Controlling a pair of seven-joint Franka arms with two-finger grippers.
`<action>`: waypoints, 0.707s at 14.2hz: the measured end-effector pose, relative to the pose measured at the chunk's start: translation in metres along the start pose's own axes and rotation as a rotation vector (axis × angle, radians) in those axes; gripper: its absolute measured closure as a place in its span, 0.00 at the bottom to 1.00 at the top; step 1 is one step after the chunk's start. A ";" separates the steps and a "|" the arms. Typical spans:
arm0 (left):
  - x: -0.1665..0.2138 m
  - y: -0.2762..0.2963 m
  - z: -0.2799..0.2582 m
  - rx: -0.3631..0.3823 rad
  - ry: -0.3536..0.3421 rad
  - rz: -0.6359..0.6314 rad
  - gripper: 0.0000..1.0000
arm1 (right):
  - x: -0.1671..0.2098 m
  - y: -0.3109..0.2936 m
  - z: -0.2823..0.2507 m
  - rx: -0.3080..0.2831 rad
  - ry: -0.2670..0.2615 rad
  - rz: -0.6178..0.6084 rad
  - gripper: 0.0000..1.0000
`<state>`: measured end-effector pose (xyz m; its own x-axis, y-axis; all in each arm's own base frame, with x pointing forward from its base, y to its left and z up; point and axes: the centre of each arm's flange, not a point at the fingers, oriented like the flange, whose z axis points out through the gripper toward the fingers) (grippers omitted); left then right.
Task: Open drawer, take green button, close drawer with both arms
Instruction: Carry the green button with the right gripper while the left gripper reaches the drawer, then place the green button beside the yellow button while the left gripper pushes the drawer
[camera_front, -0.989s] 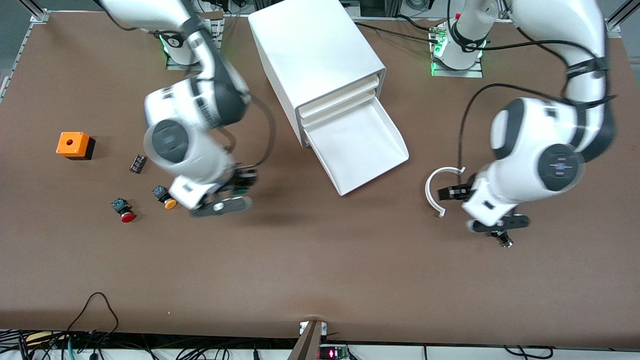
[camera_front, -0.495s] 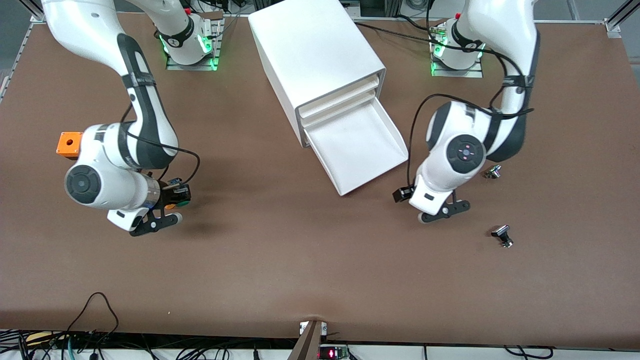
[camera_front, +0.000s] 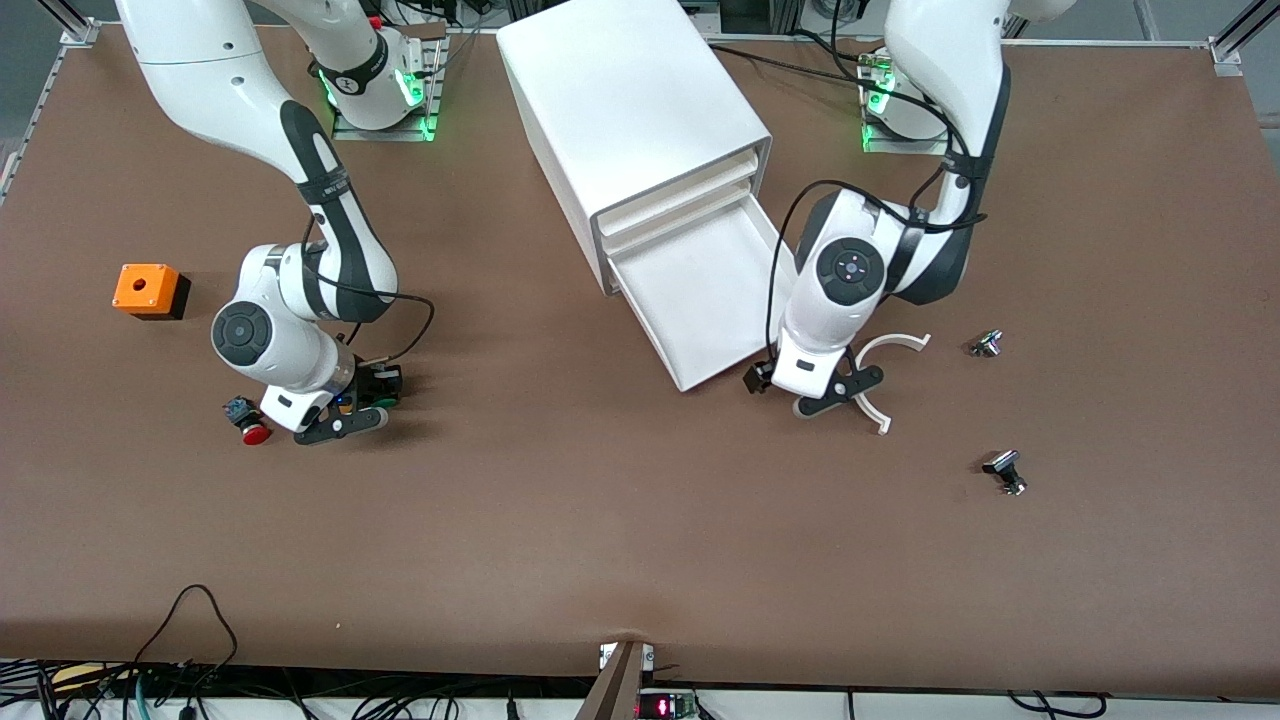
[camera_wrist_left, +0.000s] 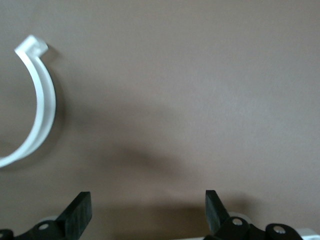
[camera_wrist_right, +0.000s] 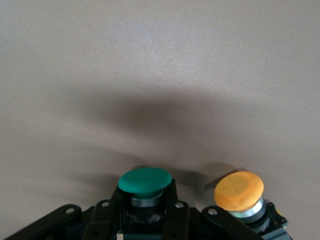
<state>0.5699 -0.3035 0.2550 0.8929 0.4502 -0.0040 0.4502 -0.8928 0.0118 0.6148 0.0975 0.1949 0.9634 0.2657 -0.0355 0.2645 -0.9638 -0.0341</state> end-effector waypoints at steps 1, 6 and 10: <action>-0.006 0.002 0.004 0.003 -0.007 -0.007 0.00 | 0.000 0.000 -0.002 0.002 0.004 0.002 0.60; -0.029 0.014 0.018 0.008 -0.031 -0.036 0.00 | 0.007 -0.002 -0.040 0.017 0.067 0.013 0.27; -0.034 0.019 0.025 -0.003 -0.023 -0.060 0.00 | 0.003 -0.006 -0.133 0.054 0.111 -0.015 0.01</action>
<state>0.5483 -0.3363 0.2300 0.8643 0.5023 -0.0276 0.5027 -0.8643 0.0140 0.6216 0.1008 0.3273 0.9589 0.2734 0.0760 0.2795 -0.9561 -0.0877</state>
